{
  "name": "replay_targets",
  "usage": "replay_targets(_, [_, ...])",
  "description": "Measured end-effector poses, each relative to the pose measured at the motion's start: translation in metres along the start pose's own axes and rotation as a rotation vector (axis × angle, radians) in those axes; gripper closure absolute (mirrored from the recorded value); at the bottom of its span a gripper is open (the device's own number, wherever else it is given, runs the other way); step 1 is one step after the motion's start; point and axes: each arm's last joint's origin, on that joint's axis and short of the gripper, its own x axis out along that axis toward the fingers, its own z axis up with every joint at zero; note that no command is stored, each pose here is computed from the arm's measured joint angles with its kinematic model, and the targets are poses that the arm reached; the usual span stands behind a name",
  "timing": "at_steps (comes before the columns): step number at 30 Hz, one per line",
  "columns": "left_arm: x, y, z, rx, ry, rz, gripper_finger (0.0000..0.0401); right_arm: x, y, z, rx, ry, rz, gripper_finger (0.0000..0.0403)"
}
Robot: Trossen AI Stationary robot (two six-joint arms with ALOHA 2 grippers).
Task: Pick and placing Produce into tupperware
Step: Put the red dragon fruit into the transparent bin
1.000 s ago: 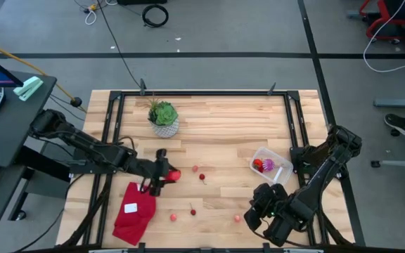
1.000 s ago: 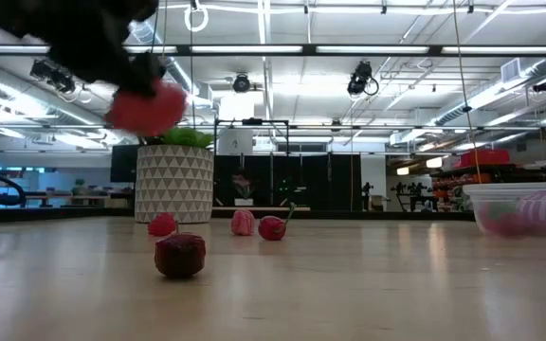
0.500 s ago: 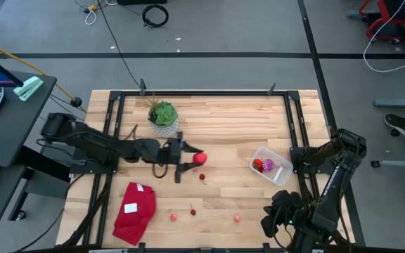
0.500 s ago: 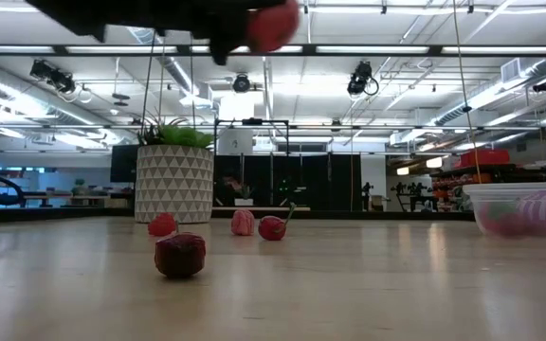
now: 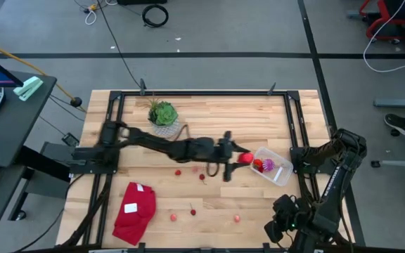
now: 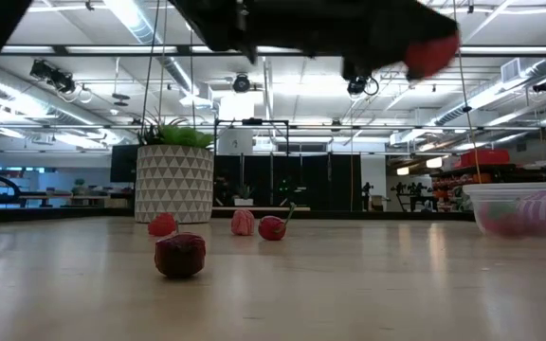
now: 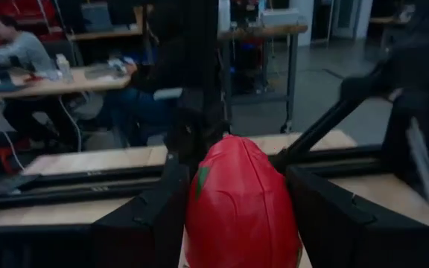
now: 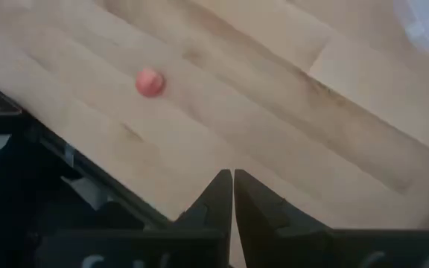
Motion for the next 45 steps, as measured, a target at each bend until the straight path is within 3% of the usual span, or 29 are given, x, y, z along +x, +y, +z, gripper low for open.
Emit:
replay_targets(8, [0.057,0.012,-0.033,0.011,0.008,-0.037,0.0181,-0.009,0.003,-0.028,-0.061,0.208,0.099,0.0379])
replay_targets(17, [0.093,0.029,-0.057,-0.048,-0.017,-0.083,0.018,-0.012,0.0,-0.034,-0.078,0.223,0.113,0.0379])
replay_targets(26, [0.102,0.028,-0.077,-0.05,0.013,-0.086,0.0182,-0.01,0.003,-0.031,-0.059,0.217,0.12,0.0379])
replay_targets(45, [0.099,0.025,-0.098,-0.062,0.226,-0.094,0.0167,-0.008,0.008,-0.026,-0.03,0.218,0.128,0.0379])
